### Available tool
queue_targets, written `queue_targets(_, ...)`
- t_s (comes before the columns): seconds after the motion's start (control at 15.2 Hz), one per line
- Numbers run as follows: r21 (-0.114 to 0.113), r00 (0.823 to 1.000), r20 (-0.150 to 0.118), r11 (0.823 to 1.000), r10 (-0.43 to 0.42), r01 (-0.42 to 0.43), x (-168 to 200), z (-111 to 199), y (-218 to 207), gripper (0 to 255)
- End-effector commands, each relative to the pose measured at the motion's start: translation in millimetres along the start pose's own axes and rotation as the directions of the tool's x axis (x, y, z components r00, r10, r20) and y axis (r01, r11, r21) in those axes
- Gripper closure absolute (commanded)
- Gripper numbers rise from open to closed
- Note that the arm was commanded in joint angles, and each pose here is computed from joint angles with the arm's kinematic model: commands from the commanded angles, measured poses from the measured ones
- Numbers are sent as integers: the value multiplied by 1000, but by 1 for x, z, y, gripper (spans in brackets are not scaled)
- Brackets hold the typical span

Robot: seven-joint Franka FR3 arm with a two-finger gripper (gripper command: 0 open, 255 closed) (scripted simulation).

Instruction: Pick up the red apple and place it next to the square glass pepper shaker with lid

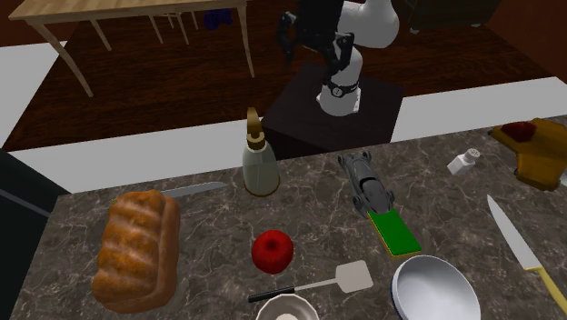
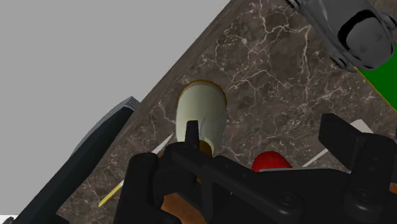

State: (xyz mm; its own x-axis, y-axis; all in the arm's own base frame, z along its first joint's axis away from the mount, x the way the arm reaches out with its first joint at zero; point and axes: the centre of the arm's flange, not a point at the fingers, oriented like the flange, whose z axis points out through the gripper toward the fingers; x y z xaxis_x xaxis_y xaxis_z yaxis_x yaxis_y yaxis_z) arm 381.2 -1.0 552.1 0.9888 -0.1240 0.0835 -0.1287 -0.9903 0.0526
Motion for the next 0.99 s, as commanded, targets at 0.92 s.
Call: queue_targets(0.92,65,994,95,996,51,-57,181,115,-51,0)
